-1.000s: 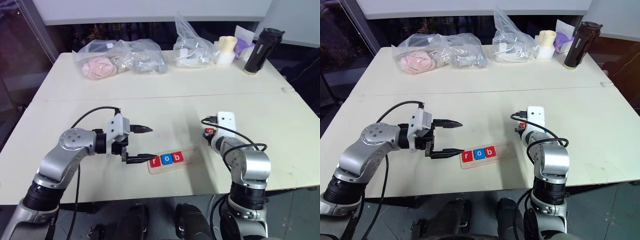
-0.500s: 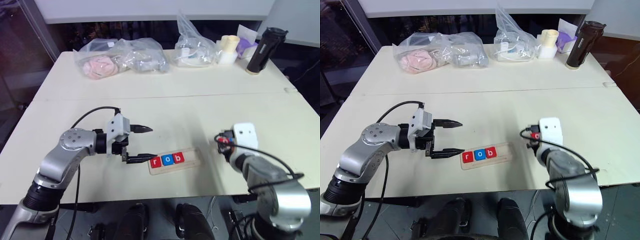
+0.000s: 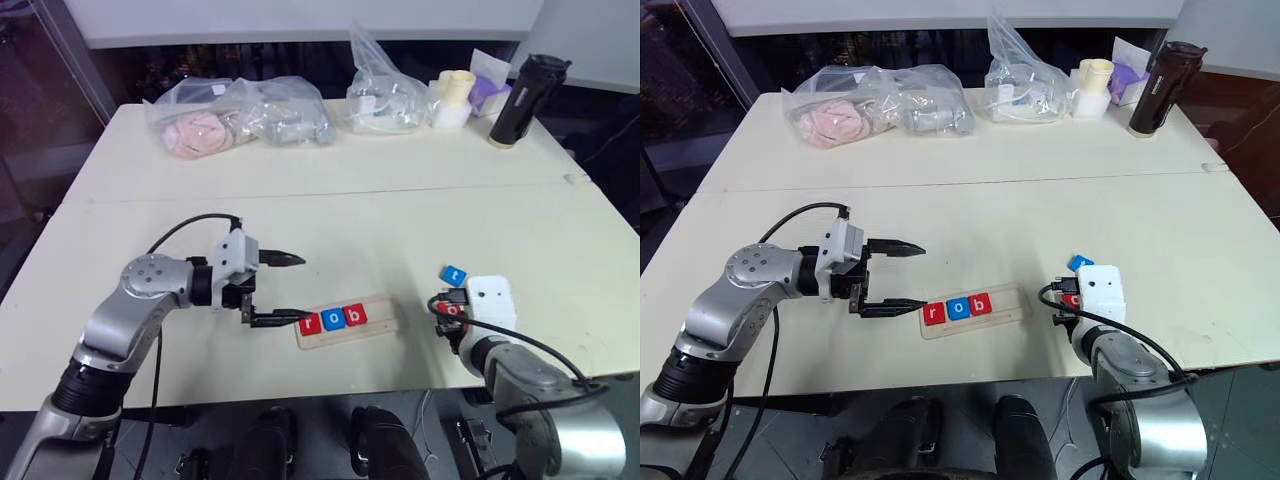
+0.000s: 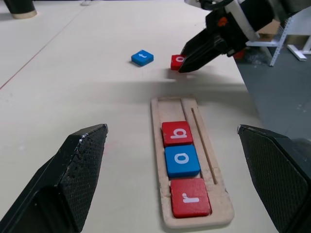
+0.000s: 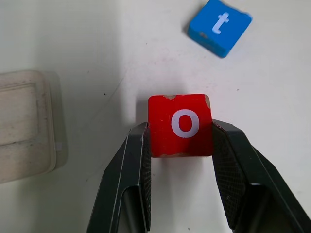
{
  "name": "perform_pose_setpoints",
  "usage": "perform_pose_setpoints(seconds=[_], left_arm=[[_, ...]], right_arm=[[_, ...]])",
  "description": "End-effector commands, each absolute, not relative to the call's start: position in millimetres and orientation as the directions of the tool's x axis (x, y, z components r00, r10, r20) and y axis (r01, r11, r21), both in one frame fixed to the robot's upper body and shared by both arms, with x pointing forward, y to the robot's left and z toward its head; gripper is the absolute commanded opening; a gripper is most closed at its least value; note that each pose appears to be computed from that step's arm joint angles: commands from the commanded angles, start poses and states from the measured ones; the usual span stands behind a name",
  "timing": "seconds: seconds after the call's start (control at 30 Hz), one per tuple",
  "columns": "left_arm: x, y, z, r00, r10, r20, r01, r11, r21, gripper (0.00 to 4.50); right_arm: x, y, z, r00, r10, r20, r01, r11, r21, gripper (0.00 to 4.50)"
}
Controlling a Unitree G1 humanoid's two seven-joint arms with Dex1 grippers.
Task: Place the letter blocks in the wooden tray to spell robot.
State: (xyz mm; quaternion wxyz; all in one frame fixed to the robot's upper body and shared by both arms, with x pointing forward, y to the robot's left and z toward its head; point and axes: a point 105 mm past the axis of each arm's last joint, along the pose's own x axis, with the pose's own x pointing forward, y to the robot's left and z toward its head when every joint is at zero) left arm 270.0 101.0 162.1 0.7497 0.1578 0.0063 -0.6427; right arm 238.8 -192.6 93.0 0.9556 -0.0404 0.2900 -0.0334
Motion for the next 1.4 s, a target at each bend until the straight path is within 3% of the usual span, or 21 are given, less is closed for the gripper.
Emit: perform_pose_setpoints(seconds=[0.03, 0.2, 0.23, 0.4, 0.53, 0.6, 0.8, 0.97, 1.4], left_arm=[[267, 101, 170, 0.167, -0.965, -0.2, 0.956, 0.109, 0.271, 4.5], [265, 102, 169, 0.167, -0.965, -0.204, 0.957, 0.109, 0.268, 4.5], [265, 101, 169, 0.168, -0.965, -0.202, 0.957, 0.111, 0.268, 4.5], [267, 101, 169, 0.172, -0.965, -0.198, 0.957, 0.116, 0.267, 4.5], [268, 99, 168, 0.17, -0.966, -0.195, 0.956, 0.114, 0.271, 4.5], [270, 97, 168, 0.169, -0.967, -0.192, 0.955, 0.113, 0.276, 4.5], [271, 95, 170, 0.179, -0.967, -0.182, 0.951, 0.122, 0.285, 4.5], [270, 97, 170, 0.19, -0.964, -0.186, 0.949, 0.131, 0.287, 4.5], [270, 97, 171, 0.204, -0.961, -0.186, 0.946, 0.145, 0.289, 4.5]], right_arm=[[241, -194, 96, 0.835, -0.089, -0.544, 0.043, 0.994, -0.097, 1.65], [242, -196, 99, 0.837, -0.057, -0.544, -0.01, 0.993, -0.12, 4.15], [242, -197, 102, 0.839, -0.032, -0.544, -0.047, 0.99, -0.131, 4.45], [240, -184, 139, 0.75, 0.325, -0.576, -0.521, 0.827, -0.211, 4.45], [236, -185, 158, 0.628, 0.503, -0.593, -0.754, 0.581, -0.305, 4.45], [229, -194, 150, 0.501, 0.556, -0.663, -0.859, 0.413, -0.303, 4.45], [253, -236, 130, 0.437, 0.533, -0.724, -0.899, 0.287, -0.332, 4.45], [257, -239, 120, 0.368, 0.546, -0.752, -0.93, 0.233, -0.286, 4.45], [270, -242, 111, 0.369, 0.585, -0.722, -0.926, 0.298, -0.232, 4.45]])
